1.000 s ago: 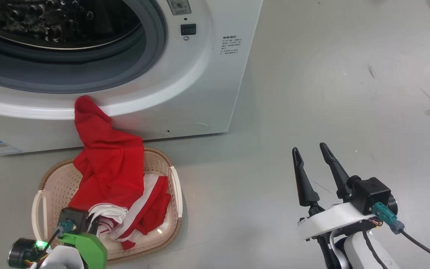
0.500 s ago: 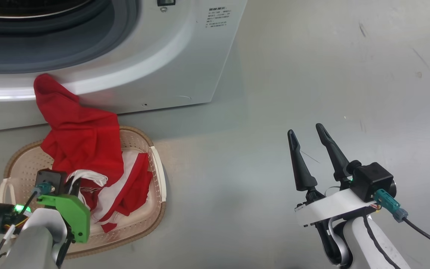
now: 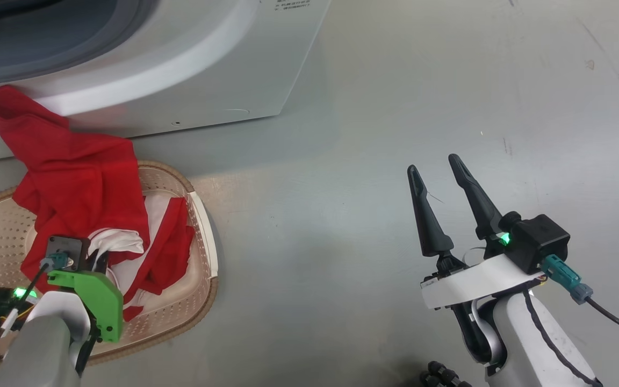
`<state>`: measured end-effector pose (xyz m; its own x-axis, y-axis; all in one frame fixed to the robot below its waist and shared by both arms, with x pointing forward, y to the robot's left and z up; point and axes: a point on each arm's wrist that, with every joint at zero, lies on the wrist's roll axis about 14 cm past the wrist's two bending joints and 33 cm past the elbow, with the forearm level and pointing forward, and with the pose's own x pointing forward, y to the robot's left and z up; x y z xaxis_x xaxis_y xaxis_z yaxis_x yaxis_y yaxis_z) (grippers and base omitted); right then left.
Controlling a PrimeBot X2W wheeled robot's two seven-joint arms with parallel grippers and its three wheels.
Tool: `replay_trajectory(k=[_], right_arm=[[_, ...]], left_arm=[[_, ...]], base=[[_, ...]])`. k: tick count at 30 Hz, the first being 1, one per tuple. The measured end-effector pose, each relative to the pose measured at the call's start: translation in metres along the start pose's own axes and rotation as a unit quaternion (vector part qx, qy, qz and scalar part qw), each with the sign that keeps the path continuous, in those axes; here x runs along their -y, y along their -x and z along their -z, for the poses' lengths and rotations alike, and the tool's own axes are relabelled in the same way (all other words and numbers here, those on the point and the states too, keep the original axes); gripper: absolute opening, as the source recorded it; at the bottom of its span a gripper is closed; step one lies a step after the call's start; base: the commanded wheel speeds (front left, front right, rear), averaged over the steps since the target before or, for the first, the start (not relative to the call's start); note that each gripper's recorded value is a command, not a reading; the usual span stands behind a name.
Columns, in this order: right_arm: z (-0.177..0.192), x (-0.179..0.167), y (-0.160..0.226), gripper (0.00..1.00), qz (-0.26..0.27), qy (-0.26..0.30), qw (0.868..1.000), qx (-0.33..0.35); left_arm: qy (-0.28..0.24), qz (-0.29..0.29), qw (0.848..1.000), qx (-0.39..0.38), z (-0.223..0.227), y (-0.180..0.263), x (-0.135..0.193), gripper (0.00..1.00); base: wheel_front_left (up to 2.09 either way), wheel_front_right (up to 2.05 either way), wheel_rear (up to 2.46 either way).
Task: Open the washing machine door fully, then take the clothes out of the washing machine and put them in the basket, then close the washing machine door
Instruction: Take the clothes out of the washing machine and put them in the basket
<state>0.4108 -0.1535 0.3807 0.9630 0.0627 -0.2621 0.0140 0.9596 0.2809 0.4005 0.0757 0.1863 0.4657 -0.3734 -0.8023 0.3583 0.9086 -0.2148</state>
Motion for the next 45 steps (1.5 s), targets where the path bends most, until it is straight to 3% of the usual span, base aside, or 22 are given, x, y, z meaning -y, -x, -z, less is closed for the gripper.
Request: replay_trajectory(k=[1, 2, 3, 4, 14, 29, 39, 45], right_arm=[[0.0, 0.002, 0.0, 1.0, 0.005, 0.001, 1.0, 0.001], [-0.001, 0.003, 0.0, 1.0, 0.007, 0.001, 1.0, 0.001], [-0.001, 0.004, 0.0, 1.0, 0.01, 0.001, 1.0, 0.001], [-0.001, 0.004, 0.0, 1.0, 0.011, 0.002, 1.0, 0.002], [-0.009, -0.007, -0.002, 1.0, -0.007, -0.001, 1.0, 0.013], [-0.031, -0.025, -0.007, 1.0, -0.033, -0.01, 0.998, 0.045], [-0.035, -0.042, -0.008, 1.0, -0.057, -0.013, 0.997, 0.052], [-0.037, -0.046, -0.005, 1.0, -0.063, -0.014, 0.996, 0.054]], left_arm=[[0.002, 0.0, 1.0, -0.001, 0.0, -0.001, 0.0, 0.0], [0.004, 0.001, 1.0, 0.001, 0.0, -0.001, 0.001, 0.1], [0.006, 0.002, 1.0, 0.0, 0.0, -0.001, 0.003, 0.46], [0.009, 0.002, 1.0, 0.003, -0.001, -0.001, 0.004, 1.0], [0.016, -0.003, 0.999, 0.041, -0.016, 0.012, 0.006, 1.0], [0.014, -0.01, 0.981, 0.194, -0.085, 0.053, 0.009, 1.0], [0.036, -0.028, 0.957, 0.285, -0.134, 0.089, -0.003, 1.0], [0.045, -0.042, 0.921, 0.385, -0.187, 0.131, -0.014, 1.0]], base=[[0.0, 0.0, 0.0], [0.0, 0.0, 0.0], [0.0, 0.0, 0.0], [0.0, 0.0, 0.0], [0.0, 0.0, 0.0], [0.0, 0.0, 0.0], [0.0, 0.0, 0.0], [0.0, 0.0, 0.0]])
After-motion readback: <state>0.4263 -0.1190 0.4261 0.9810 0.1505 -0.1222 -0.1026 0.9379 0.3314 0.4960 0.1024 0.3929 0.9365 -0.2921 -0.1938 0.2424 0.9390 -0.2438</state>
